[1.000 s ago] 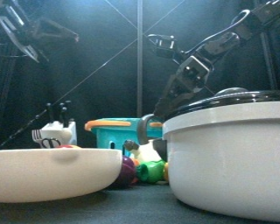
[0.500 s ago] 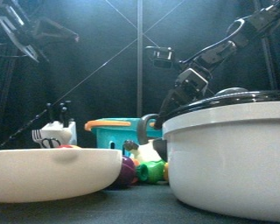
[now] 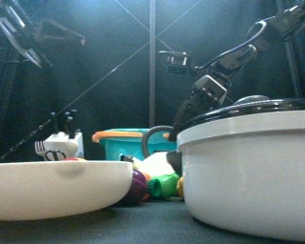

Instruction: Grab kettle handle

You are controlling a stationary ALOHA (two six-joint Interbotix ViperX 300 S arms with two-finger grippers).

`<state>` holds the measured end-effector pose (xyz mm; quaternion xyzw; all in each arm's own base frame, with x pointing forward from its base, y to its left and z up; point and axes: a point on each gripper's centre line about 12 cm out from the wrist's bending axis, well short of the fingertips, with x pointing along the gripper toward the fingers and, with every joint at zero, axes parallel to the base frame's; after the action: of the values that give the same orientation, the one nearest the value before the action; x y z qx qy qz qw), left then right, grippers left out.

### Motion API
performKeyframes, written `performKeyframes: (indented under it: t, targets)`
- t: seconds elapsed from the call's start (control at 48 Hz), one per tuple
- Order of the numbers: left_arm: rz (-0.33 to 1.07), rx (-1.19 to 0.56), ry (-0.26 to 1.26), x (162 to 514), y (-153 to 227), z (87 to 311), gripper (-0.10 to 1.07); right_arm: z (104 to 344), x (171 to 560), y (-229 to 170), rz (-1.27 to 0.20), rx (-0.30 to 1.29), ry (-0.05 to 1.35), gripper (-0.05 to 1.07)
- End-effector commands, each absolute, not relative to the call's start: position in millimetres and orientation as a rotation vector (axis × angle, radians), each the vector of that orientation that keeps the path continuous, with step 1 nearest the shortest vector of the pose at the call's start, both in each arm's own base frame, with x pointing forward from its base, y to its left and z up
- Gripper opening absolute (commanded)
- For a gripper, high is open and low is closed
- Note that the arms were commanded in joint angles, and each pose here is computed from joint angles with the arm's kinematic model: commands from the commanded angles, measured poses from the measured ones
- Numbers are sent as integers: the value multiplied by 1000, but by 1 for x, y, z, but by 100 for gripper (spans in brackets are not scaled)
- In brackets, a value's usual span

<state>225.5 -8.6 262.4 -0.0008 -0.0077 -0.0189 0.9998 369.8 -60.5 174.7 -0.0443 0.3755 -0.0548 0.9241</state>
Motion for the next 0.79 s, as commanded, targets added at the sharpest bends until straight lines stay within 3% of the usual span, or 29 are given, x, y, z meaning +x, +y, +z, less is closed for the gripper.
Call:
performKeyframes:
  t: [0.0,0.208,0.771]
  targets:
    - [-39,-2,-61,223,-9,273,-2,190,374,-61,-116,-94,726,49]
    - [-37,-7,-112,213,-8,283,-2,190,374,-61,-115,-97,726,49]
    - [-10,-69,-82,210,-4,271,-2,198,373,-60,-118,-94,703,49]
